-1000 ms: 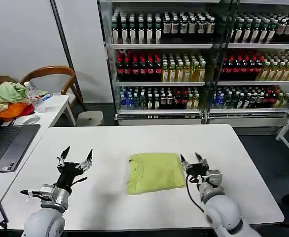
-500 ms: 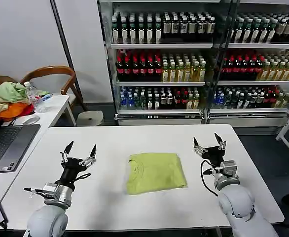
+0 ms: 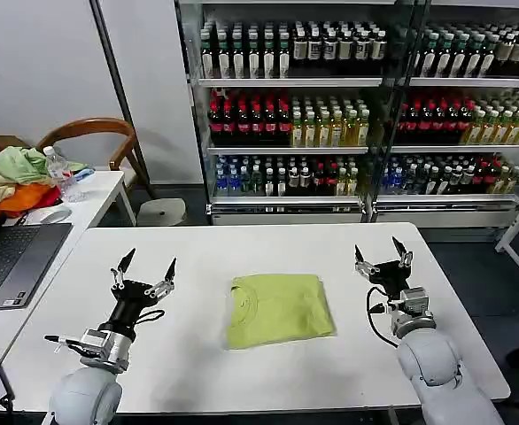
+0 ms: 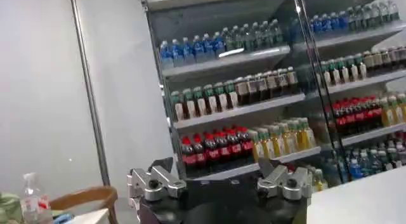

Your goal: Fold and organize the clothes.

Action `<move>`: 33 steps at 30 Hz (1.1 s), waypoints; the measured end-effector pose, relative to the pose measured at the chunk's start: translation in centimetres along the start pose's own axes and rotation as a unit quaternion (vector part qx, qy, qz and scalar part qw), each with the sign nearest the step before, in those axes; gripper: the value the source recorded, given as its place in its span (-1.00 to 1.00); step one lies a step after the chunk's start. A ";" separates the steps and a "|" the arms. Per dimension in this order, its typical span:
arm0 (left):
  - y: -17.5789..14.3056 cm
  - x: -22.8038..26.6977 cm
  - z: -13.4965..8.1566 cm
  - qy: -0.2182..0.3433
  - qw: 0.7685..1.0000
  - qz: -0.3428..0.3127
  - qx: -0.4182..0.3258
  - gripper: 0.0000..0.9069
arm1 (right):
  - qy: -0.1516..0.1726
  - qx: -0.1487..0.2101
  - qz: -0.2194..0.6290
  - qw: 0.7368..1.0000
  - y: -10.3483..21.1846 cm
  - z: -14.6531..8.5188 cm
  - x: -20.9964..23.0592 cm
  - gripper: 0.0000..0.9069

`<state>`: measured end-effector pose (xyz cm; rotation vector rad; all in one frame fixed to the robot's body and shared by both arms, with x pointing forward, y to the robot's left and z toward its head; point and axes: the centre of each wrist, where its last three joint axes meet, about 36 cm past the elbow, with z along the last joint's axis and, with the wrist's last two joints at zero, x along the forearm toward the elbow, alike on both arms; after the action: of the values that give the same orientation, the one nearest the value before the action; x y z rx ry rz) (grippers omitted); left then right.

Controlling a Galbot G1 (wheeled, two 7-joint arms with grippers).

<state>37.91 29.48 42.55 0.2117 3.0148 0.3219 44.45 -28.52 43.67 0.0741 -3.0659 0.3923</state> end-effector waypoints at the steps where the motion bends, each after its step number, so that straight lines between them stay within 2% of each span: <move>1: 0.1 0.0 0.0 0.000 1.000 0.001 -0.001 1.00 | 0.001 0.000 0.001 1.000 0.0 0.1 -0.1 1.00; 10: 0.4 -0.3 0.0 -0.008 1.000 0.011 -0.003 1.00 | -0.001 0.002 0.012 1.000 -0.8 0.6 -0.9 1.00; 25: 0.9 -1.2 0.9 -0.002 1.000 0.013 -0.005 1.00 | -0.006 0.002 0.000 1.000 -0.5 1.0 -1.3 1.00; 33: 1.4 -1.8 1.7 -0.001 1.000 0.012 -0.008 1.00 | -0.012 0.025 -0.002 1.000 -0.8 1.7 -1.1 1.00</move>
<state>40.08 30.89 41.33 0.2457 3.0093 0.3467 45.55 -29.71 42.18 0.0881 -3.0784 0.4721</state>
